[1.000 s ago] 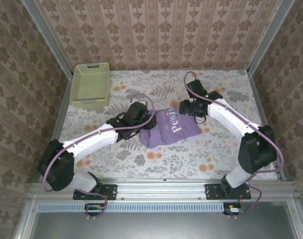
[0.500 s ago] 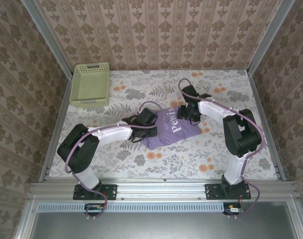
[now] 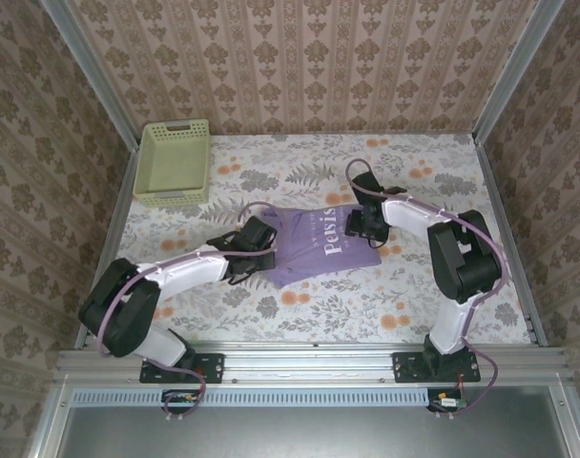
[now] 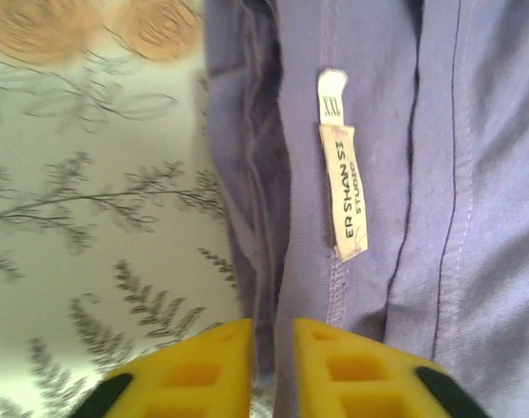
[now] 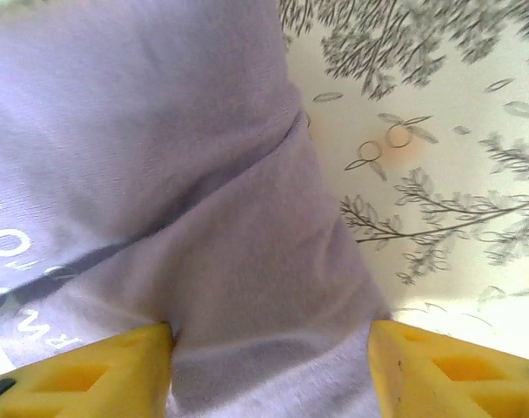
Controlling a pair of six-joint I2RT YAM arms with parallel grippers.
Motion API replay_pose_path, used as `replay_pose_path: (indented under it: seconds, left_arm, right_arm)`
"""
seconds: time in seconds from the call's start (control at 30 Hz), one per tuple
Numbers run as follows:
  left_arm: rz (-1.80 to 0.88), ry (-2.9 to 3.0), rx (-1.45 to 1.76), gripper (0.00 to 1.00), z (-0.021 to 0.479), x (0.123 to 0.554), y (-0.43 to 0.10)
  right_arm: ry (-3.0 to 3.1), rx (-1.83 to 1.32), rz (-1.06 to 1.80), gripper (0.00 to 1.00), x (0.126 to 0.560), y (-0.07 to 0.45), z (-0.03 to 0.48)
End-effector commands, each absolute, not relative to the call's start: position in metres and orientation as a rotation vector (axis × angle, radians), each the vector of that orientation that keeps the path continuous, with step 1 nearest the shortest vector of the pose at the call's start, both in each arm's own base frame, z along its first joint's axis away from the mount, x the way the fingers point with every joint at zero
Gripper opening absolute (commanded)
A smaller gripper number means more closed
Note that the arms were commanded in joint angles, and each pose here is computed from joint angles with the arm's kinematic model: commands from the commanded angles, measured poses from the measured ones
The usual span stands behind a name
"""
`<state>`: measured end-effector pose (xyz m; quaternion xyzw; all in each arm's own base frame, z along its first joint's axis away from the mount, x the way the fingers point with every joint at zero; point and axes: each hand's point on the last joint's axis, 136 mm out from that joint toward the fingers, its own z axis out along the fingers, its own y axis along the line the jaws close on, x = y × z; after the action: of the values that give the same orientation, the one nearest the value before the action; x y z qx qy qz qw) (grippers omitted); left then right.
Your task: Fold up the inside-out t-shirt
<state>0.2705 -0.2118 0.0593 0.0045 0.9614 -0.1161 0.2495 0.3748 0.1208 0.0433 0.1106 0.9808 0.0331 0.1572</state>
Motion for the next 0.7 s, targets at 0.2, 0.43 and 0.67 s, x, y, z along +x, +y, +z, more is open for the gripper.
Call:
replay_pose_path:
  seconds: [0.2, 0.43, 0.67]
  left_arm:
    - [-0.440, 2.491, 0.110, 0.42, 0.125, 0.325, -0.255]
    - [-0.535, 2.529, 0.038, 0.40, 0.089, 0.398, -0.273]
    - [-0.449, 2.615, -0.080, 0.32, 0.039, 0.424, -0.241]
  right_arm:
    - [2.645, 0.137, 0.109, 0.63, 0.426, 0.146, 0.107]
    - [2.712, 0.139, 0.184, 0.63, 0.453, 0.162, 0.074]
    - [2.814, 0.398, 0.103, 0.62, 0.430, 0.109, 0.023]
